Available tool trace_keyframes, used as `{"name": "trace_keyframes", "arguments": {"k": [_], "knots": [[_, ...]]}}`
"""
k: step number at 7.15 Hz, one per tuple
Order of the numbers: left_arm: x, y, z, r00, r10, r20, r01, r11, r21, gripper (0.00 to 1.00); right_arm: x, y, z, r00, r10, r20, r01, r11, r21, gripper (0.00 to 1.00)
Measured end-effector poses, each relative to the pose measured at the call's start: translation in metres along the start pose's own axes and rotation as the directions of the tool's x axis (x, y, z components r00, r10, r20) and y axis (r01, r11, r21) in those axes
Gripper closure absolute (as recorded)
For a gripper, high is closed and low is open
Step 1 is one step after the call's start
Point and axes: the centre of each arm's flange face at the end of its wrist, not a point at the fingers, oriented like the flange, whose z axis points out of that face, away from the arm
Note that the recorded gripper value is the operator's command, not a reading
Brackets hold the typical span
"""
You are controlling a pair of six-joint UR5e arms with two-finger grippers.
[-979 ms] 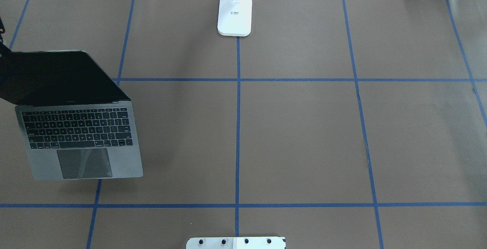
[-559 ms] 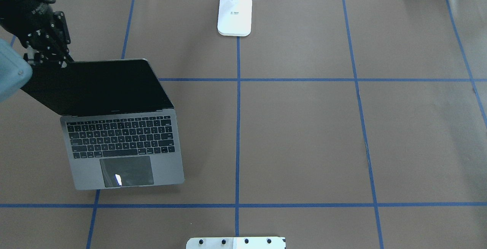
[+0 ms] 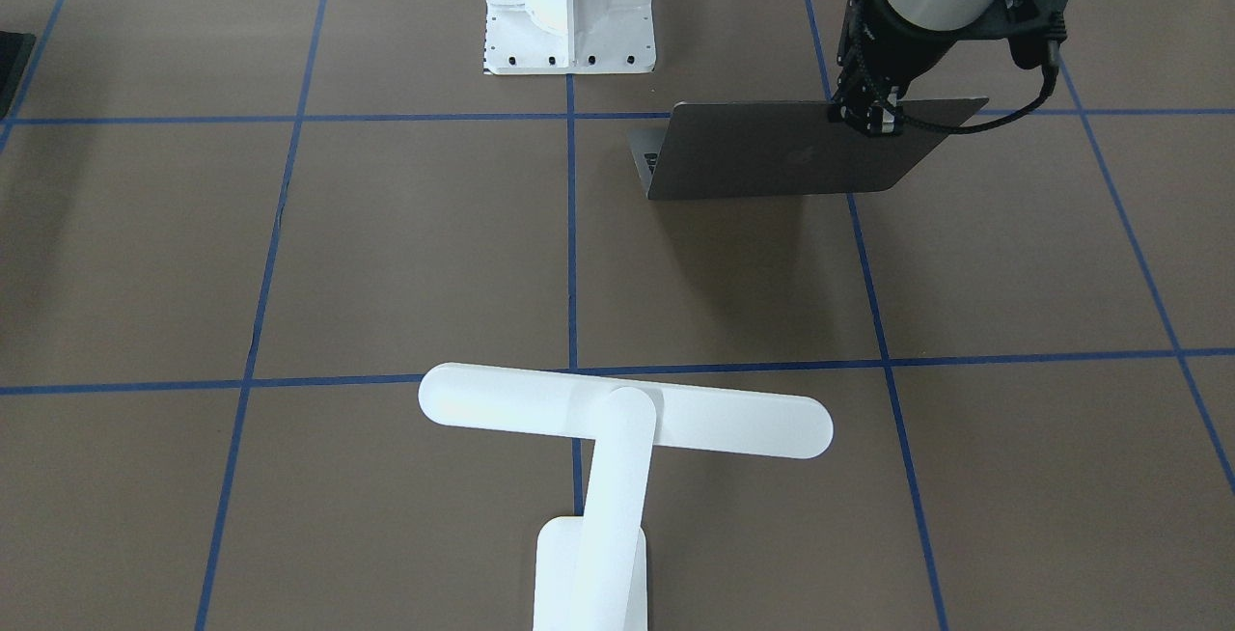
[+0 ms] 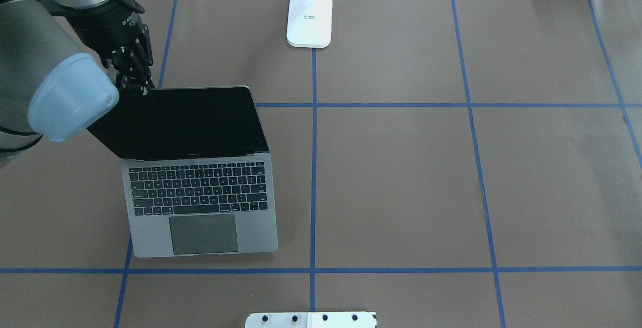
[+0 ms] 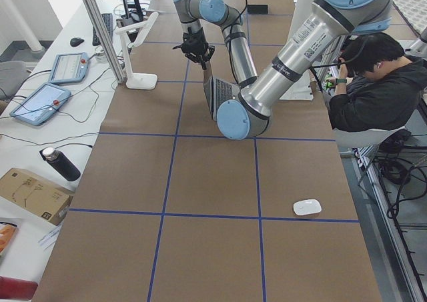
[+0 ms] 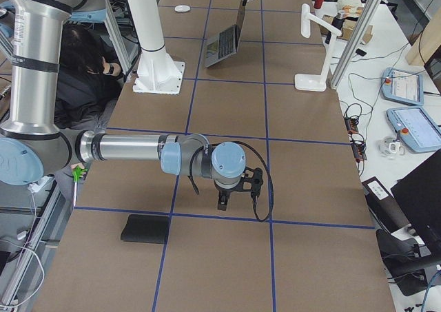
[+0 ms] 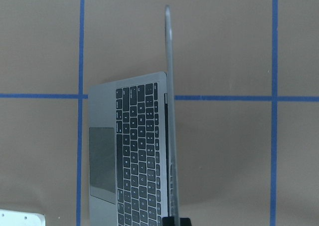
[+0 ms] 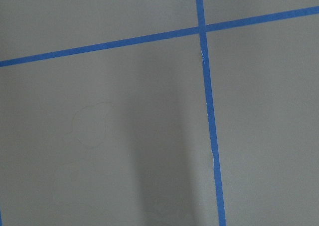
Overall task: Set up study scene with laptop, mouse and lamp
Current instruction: 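Lower the silver laptop onto the table near the left gripper's side, then slide the laptop farther from the robot, beside the white lamp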
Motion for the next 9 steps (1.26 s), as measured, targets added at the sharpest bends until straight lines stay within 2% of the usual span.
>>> {"name": "trace_keyframes", "arguments": {"k": [3,9], "knots": [[0.023,0.031,0.003,1.000,-0.008,0.024,0.007,1.000,0.018,1.00,0.001,0.001,0.001,1.000,0.002,0.000,-0.002,1.000,-0.001,0.00],[0.057,0.057,0.010,0.999,-0.002,0.040,0.000,0.999,0.033,1.00,0.002,0.001,0.002,1.000,0.004,0.000,-0.004,1.000,-0.002,0.00]]}}
